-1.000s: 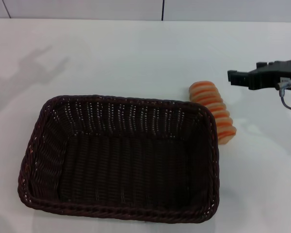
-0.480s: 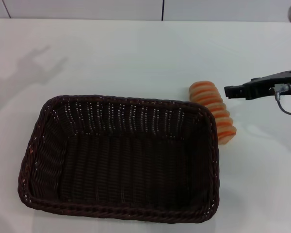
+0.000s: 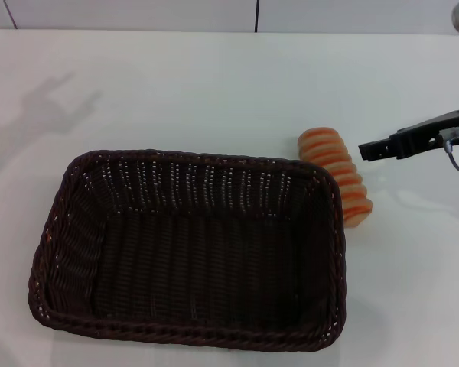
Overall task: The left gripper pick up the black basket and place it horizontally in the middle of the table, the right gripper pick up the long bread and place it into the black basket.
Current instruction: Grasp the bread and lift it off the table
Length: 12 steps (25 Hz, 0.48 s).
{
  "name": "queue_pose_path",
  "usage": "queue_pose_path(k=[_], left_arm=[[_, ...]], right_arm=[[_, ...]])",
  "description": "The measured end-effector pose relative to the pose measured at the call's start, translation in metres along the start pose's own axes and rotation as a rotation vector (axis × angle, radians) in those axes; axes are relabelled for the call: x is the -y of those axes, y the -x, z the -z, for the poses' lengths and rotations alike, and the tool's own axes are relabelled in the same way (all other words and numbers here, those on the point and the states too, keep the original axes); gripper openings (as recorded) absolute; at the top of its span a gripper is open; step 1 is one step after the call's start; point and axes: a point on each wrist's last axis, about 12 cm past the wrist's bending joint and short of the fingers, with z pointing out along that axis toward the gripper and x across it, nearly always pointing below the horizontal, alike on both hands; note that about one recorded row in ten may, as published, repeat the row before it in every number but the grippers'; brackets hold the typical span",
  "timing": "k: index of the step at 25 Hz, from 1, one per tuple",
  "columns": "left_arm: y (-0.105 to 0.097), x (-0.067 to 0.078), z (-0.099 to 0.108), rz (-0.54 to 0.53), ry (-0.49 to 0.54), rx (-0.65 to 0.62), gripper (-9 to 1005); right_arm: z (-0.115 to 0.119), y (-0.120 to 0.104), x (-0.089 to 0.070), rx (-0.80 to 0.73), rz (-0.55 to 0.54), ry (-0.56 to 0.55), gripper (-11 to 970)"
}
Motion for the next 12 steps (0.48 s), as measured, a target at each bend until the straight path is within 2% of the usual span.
queue_pose_path(k=[5,12], left_arm=[[0.001,0.000,0.001,-0.004,0.001,0.002,666],[0.001,0.000,0.002,-0.005,0.002,0.001,665]], right_arm=[[-0.009,0.003,0.004,-0.043,0.037,0.037,723],[-0.014,0.000,-0.003,-0.065,0.073,0.111,723]])
